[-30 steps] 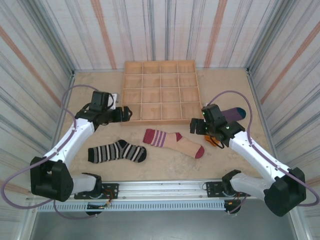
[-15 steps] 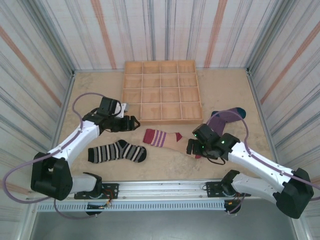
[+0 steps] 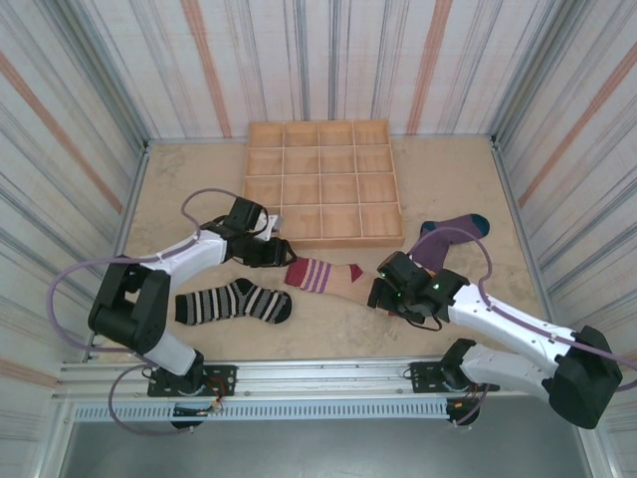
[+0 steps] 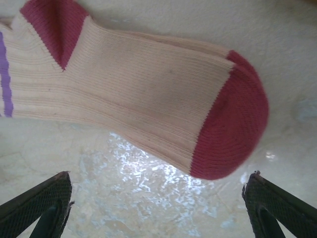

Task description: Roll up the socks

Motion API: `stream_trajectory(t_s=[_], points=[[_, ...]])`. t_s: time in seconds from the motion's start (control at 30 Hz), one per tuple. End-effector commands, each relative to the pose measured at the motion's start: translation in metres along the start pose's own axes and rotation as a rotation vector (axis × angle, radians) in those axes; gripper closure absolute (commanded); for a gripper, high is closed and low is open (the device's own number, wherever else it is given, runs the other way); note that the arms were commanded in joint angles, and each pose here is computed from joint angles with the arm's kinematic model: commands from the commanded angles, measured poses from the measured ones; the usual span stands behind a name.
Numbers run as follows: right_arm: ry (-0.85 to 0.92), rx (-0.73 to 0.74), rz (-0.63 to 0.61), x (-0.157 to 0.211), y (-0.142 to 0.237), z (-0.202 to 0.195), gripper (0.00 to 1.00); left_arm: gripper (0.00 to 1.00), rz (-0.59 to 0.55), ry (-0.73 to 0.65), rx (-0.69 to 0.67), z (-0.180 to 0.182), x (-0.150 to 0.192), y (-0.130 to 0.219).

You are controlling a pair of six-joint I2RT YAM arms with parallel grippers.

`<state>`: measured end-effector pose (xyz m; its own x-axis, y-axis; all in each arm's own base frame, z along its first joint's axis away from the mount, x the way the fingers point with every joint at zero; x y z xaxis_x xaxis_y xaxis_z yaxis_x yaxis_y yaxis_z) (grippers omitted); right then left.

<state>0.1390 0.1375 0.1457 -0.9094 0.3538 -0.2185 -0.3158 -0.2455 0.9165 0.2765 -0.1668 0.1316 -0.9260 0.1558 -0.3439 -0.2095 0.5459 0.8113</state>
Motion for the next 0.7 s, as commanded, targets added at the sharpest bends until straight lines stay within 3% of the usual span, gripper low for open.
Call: stream_trajectory(t_s=[0.0, 0.5, 0.67], points=[[-0.075, -0.073, 0.024, 0.003, -0.01, 0.008, 0.09, 0.34, -0.013, -0.039, 0.024, -0.004, -0.014, -0.006], [-0.06, 0.01, 0.02, -0.018, -0.047, 0.009, 0.08, 0.36, 0.047, -0.025, 0.02, -0.005, -0.007, -0.038], [0.023, 0.029, 0.093, -0.035, -0.057, -0.006, 0.05, 0.36, 0.076, -0.02, 0.01, -0.004, -0.001, -0.04]])
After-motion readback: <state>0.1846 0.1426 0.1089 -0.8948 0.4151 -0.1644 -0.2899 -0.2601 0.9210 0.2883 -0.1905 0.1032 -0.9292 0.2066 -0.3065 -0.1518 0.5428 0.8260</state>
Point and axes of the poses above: each hand's point on the last joint's axis, 136 mm out from that joint toward the fingers, its own y axis back along the fingers, its own z axis along the line the jaws close on, x = y × z, the point moved 8 cm from there along y, back along the fingers, and after that the axes turned 3 degrees about -y, right-handed, at the moved point
